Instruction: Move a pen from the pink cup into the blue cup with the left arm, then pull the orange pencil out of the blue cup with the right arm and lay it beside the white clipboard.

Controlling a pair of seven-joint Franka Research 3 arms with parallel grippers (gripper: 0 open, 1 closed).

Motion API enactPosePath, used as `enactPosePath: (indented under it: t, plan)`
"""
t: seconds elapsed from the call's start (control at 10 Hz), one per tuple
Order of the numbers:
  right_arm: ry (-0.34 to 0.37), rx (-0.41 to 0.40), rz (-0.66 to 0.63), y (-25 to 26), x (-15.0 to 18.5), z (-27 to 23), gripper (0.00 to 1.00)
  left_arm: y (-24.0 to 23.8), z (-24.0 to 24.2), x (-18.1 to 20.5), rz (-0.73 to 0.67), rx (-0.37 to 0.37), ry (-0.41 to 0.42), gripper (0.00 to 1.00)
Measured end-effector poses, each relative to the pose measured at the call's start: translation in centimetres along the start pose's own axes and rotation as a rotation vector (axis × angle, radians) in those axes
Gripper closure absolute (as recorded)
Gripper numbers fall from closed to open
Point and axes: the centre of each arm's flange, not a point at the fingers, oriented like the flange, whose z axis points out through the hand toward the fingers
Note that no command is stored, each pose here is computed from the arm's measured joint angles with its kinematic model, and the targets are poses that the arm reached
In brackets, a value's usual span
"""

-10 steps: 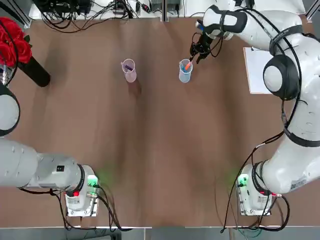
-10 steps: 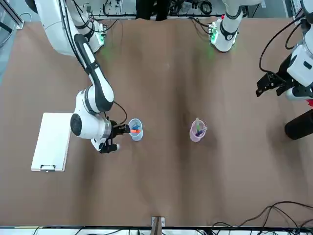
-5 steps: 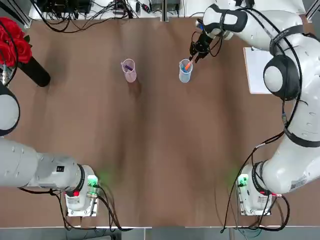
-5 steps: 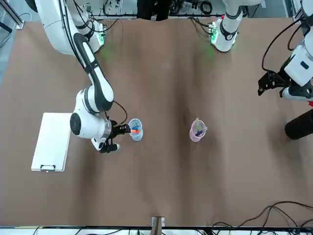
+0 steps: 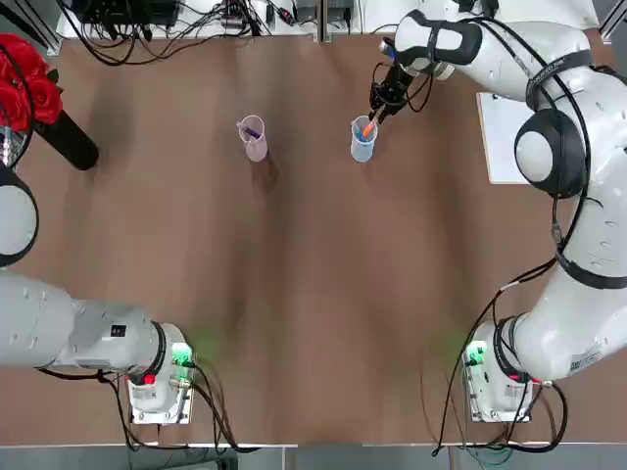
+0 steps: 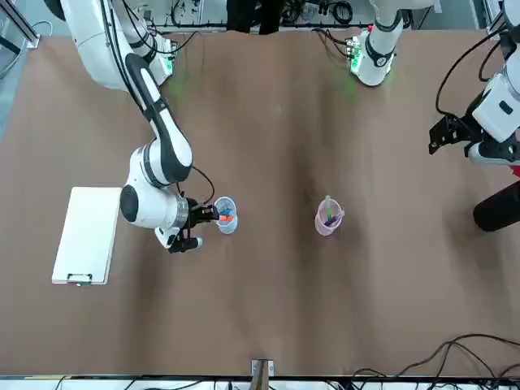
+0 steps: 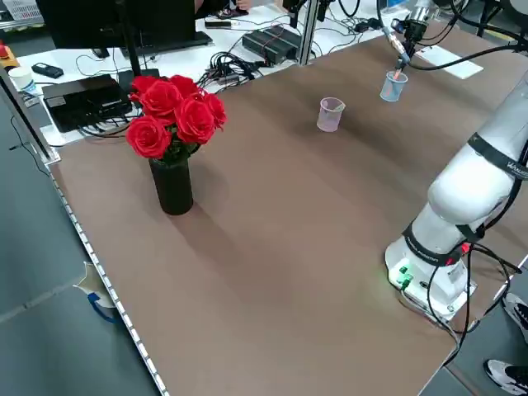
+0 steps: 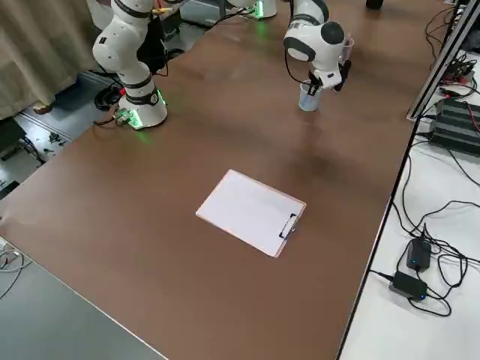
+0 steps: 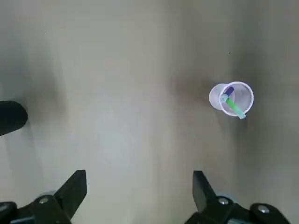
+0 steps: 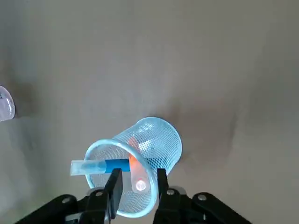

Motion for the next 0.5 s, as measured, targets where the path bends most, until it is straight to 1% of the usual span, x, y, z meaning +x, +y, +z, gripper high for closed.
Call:
enactPosePath:
  t: [0.1,0.3,0.4,0.5]
  plan:
    - [-0.001,0.0,0.0,0.01,-0.01,0.02,0.68,0.0,-0.04,0.01,0.0,0.0,0.001,0.0]
    - [-0.002,-0.001,0.002,0.09,-0.05,0.11,0.74,0.01,-0.49,0.0,0.0,0.0,-0.004,0.0]
    - [0.002,-0.001,0.003,0.13,-0.03,0.11,0.8,0.01,-0.68,0.06,0.0,0.0,-0.001,0.0]
    - [0.006,0.002,0.005,0.11,0.01,0.07,0.81,0.01,-0.78,0.1,0.001,0.0,0.001,0.0]
